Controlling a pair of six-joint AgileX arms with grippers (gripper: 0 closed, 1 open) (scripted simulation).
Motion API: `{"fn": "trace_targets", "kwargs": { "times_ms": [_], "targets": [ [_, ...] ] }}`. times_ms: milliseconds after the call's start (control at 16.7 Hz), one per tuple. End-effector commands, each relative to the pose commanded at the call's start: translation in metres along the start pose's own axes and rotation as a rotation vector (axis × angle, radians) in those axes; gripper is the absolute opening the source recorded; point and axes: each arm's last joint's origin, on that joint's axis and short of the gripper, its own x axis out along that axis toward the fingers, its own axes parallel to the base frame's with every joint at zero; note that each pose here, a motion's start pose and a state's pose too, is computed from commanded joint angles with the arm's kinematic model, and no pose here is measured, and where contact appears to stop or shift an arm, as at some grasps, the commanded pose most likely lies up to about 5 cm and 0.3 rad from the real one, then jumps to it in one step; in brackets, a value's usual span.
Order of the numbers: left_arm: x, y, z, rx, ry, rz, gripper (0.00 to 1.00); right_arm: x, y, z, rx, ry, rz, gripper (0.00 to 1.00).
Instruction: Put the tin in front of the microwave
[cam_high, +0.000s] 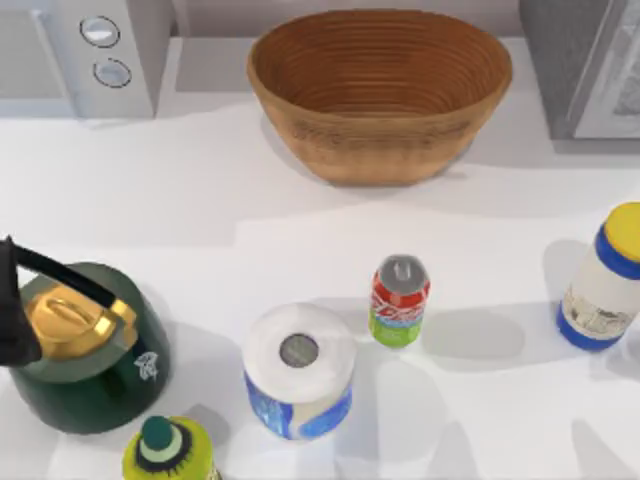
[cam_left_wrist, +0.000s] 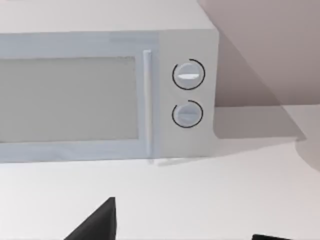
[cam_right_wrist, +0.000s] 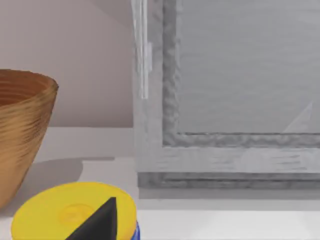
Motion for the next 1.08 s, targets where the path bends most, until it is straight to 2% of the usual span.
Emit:
{"fn": "trace_targets", "kwargs": {
  "times_ms": [360,720,900,1080],
  "targets": [
    [0.019,-0.020,0.084,0.041,0.237,-0.161,1.00,0.000,0.000,0.000,0.000,0.000,0.000,1.00],
    [0.083,-0.076,0.167,0.123,0.531,-0.354,1.00,0.000,0.000,0.000,0.000,0.000,0.000,1.00],
    [0.127,-0.123,0.184,0.189,0.698,-0.437,1.00,0.000,0.000,0.000,0.000,0.000,0.000,1.00],
    [0.169,-0.180,0.175,0.276,0.880,-0.501,1.00,0.000,0.000,0.000,0.000,0.000,0.000,1.00]
  ]
}}
